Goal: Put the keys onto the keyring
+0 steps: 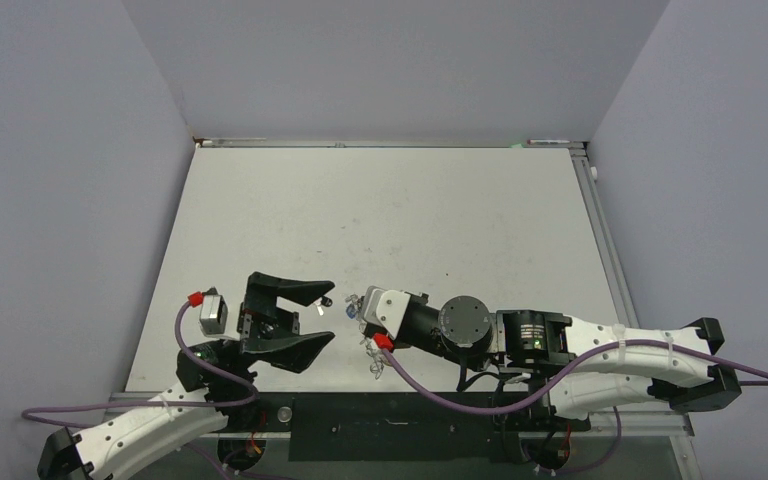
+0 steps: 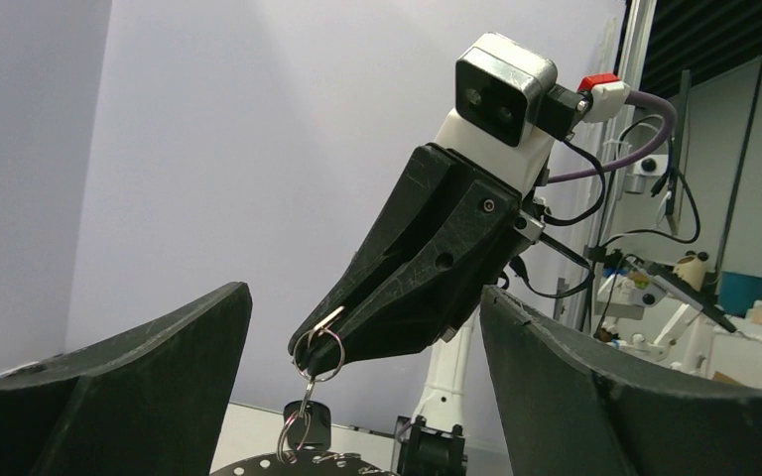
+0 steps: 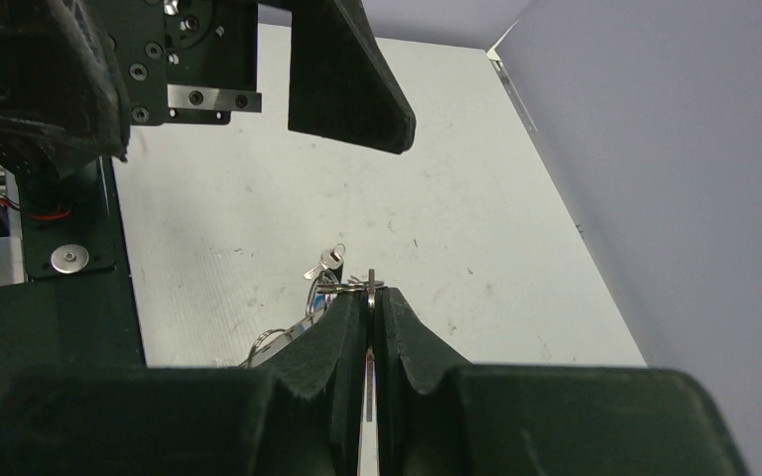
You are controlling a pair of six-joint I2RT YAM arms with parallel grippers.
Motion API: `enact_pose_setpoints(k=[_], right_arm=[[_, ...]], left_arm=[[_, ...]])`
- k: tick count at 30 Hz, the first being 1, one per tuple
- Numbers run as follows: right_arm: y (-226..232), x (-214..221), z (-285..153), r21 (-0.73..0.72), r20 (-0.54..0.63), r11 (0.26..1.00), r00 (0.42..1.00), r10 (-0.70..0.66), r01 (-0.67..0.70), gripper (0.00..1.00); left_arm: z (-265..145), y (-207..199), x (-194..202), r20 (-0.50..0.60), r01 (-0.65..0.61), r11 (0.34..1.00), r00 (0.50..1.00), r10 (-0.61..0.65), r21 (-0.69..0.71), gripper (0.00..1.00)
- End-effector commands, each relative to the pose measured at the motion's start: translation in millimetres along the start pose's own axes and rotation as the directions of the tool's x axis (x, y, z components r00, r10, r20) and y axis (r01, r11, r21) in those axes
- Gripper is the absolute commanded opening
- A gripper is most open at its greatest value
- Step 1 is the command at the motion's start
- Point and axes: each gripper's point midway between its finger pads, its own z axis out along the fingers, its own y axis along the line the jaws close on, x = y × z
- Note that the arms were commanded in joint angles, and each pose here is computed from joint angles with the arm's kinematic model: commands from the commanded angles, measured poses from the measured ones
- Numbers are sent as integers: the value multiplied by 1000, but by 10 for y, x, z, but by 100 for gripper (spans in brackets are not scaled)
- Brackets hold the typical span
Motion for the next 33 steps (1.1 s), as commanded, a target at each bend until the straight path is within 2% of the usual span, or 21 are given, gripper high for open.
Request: enact_pose_setpoints(k=[1, 6, 7, 10, 13, 15, 16, 18, 22, 25, 27, 33], right_arm=[[-190, -299, -82, 63, 62, 998, 998, 3, -7, 5], [-189, -232, -49, 77, 30, 997, 1000, -9, 7, 5], [-191, -213, -39, 83, 21, 996, 1000, -11, 9, 5], [-194, -155, -3, 99, -5, 995, 1000, -18, 18, 5], [-221, -109, 24, 127, -31, 992, 999, -22, 26, 5], [-276, -73, 48, 169, -52, 985, 998, -21, 29, 5], [-304, -61, 62, 190, -60, 981, 998, -19, 30, 5], [-353, -28, 89, 228, -85, 973, 996, -22, 41, 5], [-450, 31, 162, 294, -134, 953, 990, -36, 75, 5], [-614, 99, 224, 352, -156, 933, 988, -18, 73, 5], [-758, 162, 287, 388, -163, 920, 987, 7, 58, 5], [-1121, 326, 520, 466, -208, 884, 975, 77, 29, 5]], left_arm=[[83, -19, -117, -69, -121, 992, 990, 119, -22, 83], [4, 85, -211, -206, -303, 949, 938, 280, -89, 88], [-27, 119, -236, -239, -342, 934, 920, 310, -105, 99], [-156, 266, -312, -336, -478, 866, 848, 411, -149, 96], [-342, 517, -338, -434, -608, 767, 759, 486, -205, 96], [-542, 764, -274, -524, -679, 688, 696, 492, -256, 96], [-658, 914, -229, -559, -701, 646, 679, 475, -302, 96], [-833, 1123, -239, -594, -723, 568, 672, 443, -394, 96], [-989, 1256, -189, -651, -751, 518, 638, 410, -410, 96], [-1036, 1295, -145, -636, -731, 518, 664, 392, -444, 96], [-1039, 1282, -130, -628, -729, 526, 667, 400, -438, 96], [-1092, 1269, -242, -593, -728, 500, 679, 432, -469, 96]])
